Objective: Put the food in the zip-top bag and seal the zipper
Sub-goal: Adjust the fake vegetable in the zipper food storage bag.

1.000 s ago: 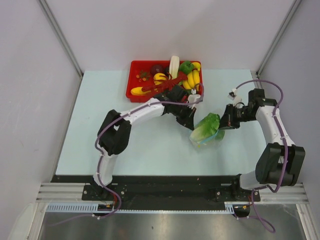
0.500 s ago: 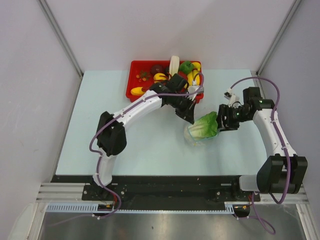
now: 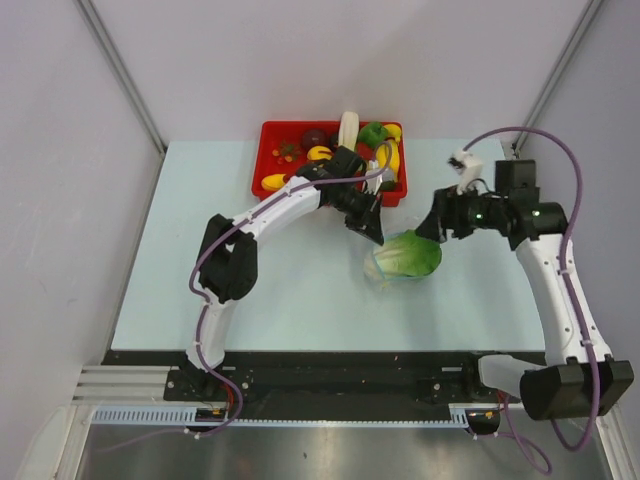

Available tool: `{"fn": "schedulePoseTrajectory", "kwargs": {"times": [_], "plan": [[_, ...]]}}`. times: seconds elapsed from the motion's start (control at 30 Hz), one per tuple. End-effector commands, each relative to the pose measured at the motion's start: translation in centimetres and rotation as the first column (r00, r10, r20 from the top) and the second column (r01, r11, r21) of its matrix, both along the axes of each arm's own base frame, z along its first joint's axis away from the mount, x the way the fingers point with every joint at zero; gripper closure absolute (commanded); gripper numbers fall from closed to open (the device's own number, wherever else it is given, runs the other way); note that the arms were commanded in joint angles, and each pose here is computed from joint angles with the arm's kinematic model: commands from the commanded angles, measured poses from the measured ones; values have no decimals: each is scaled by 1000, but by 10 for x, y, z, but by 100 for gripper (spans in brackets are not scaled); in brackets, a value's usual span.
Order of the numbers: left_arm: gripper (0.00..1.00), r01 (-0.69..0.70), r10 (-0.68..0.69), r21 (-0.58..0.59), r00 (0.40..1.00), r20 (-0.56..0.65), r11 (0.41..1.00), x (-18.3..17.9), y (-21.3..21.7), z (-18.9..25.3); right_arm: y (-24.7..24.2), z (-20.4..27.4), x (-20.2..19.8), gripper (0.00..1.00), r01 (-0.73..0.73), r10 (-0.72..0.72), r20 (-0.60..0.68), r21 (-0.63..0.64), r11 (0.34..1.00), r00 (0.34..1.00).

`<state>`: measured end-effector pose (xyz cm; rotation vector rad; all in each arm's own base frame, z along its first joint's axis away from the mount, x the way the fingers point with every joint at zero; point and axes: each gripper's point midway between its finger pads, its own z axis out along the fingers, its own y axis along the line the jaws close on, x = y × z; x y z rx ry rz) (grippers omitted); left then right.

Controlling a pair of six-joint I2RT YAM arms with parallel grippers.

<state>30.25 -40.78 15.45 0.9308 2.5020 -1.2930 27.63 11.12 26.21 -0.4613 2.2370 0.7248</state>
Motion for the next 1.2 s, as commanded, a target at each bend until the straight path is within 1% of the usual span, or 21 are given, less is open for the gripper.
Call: {"fn": "schedulePoseTrajectory", "kwargs": {"times": [0.0, 0.07, 0.1, 0.17, 0.2, 0.23, 0.33, 0.4, 0.47, 0.53, 0.6, 0.63, 0.7, 0.77, 0.8, 0.87, 0.9, 0.97, 1.07, 1.13, 1.17], "plan": [[100, 46, -51, -152, 998, -31, 987, -11, -10, 43, 54, 25, 8, 32, -244, 257, 298, -80, 966, 919], [100, 53, -63, -178, 997, -50, 983, -14, -12, 48, 65, 8, 8, 40, -285, 313, 330, -130, 950, 891], [100, 62, -74, -190, 995, -60, 980, -17, -12, 50, 69, 8, 14, 43, -311, 354, 390, -170, 935, 850], [100, 63, -79, -198, 994, -76, 978, -17, -12, 49, 72, -3, 13, 52, -335, 396, 435, -214, 918, 808], [100, 58, -77, -205, 993, -88, 977, -16, -11, 48, 72, -23, 12, 56, -346, 412, 434, -227, 910, 801], [100, 51, -76, -210, 991, -110, 976, -17, -11, 49, 70, -29, 11, 61, -354, 435, 455, -256, 900, 777], [100, 32, -64, -232, 989, -134, 972, -12, -10, 50, 69, -58, 8, 67, -360, 449, 458, -271, 893, 767], [100, 34, -67, -240, 989, -133, 970, -12, -11, 53, 73, -67, 10, 68, -352, 434, 477, -256, 900, 764], [100, 33, -70, -246, 987, -143, 969, -13, -11, 54, 78, -74, 11, 65, -351, 413, 467, -218, 910, 781], [100, 14, -62, -253, 981, -181, 967, -13, -10, 55, 83, -82, 12, 62, -351, 414, 478, -220, 910, 775], [100, 2, -57, -269, 978, -199, 963, -12, -10, 58, 83, -92, 18, 61, -322, 396, 493, -232, 918, 774], [100, 3, -62, -276, 976, -208, 961, -13, -10, 58, 79, -111, 15, 61, -304, 390, 464, -251, 919, 796], [100, -3, -67, -282, 969, -237, 959, -15, -11, 59, 78, -120, 25, 61, -254, 361, 494, -271, 928, 791], [100, -9, -66, -272, 962, -265, 962, -16, -10, 54, 71, -132, 31, 61, -195, 302, 480, -260, 946, 824], [100, -13, -63, -272, 961, -268, 962, -15, -9, 54, 71, -128, 35, 61, -166, 257, 483, -224, 960, 837], [100, -29, -48, -275, 962, -268, 961, -12, -7, 51, 65, -124, 41, 47, -112, 176, 470, -161, 980, 865], [100, -54, -29, -273, 956, -291, 960, -9, -5, 51, 64, -115, 43, 43, -71, 103, 454, -86, 994, 885], [100, -77, -3, -271, 959, -284, 960, -4, -1, 46, 60, -99, 41, 41, -36, 37, 451, -10, 999, 892], [100, -92, 20, -283, 969, -247, 955, -1, 3, 45, 54, -87, 37, 41, 57, -92, 378, 103, 993, 921], [100, -114, 37, -305, 968, -248, 946, -1, 5, 53, 53, -86, 33, 36, 106, -151, 316, 157, 982, 937], [100, -122, 46, -338, 973, -226, 933, 3, 5, 48, 51, -85, 29, 36, 123, -170, 293, 173, 977, 941]]}}
